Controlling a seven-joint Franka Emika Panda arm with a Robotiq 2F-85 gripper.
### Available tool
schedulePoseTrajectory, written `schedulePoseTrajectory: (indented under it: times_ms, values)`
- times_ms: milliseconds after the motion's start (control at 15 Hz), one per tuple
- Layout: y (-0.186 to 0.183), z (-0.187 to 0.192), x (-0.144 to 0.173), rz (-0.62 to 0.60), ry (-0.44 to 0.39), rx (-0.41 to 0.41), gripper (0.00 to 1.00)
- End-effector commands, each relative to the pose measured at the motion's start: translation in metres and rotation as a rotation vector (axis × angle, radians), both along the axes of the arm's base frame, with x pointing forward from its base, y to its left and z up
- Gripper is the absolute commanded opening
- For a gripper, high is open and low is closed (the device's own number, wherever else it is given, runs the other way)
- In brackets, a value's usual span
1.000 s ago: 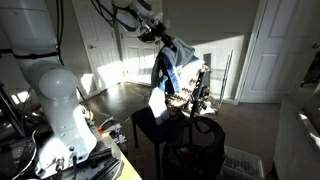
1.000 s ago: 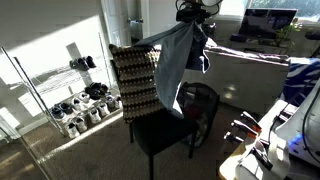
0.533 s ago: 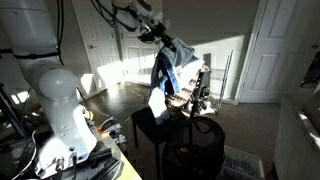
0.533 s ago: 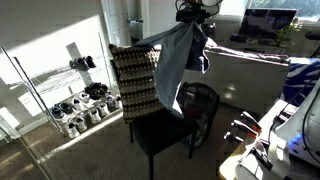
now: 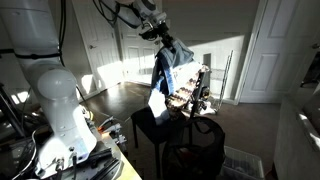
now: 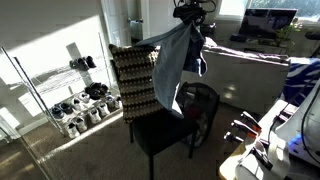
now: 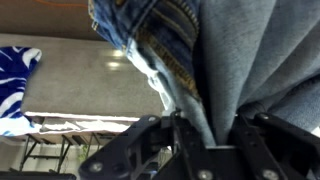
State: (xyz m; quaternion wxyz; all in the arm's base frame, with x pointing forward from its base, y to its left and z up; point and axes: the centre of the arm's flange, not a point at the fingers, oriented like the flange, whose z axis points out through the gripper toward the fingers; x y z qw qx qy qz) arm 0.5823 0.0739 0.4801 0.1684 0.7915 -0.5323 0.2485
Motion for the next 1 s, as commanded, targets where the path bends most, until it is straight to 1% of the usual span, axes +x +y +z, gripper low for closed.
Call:
schedulePoseTrajectory:
  times_ms: [0, 200, 400, 600, 800, 933]
  values:
    - [-0.047, 0.046, 0.012, -0.096, -0.02, 0.149, 0.06]
    - [-0.091, 0.071, 0.01, -0.197, -0.062, 0.246, 0.06]
    - [-0.13, 0.086, 0.004, -0.291, -0.106, 0.308, 0.06]
    - [-0.166, 0.102, -0.006, -0.366, -0.153, 0.353, 0.06]
    - [-0.193, 0.123, -0.022, -0.417, -0.206, 0.374, 0.06]
    - [-0.211, 0.143, -0.034, -0.449, -0.249, 0.388, 0.06]
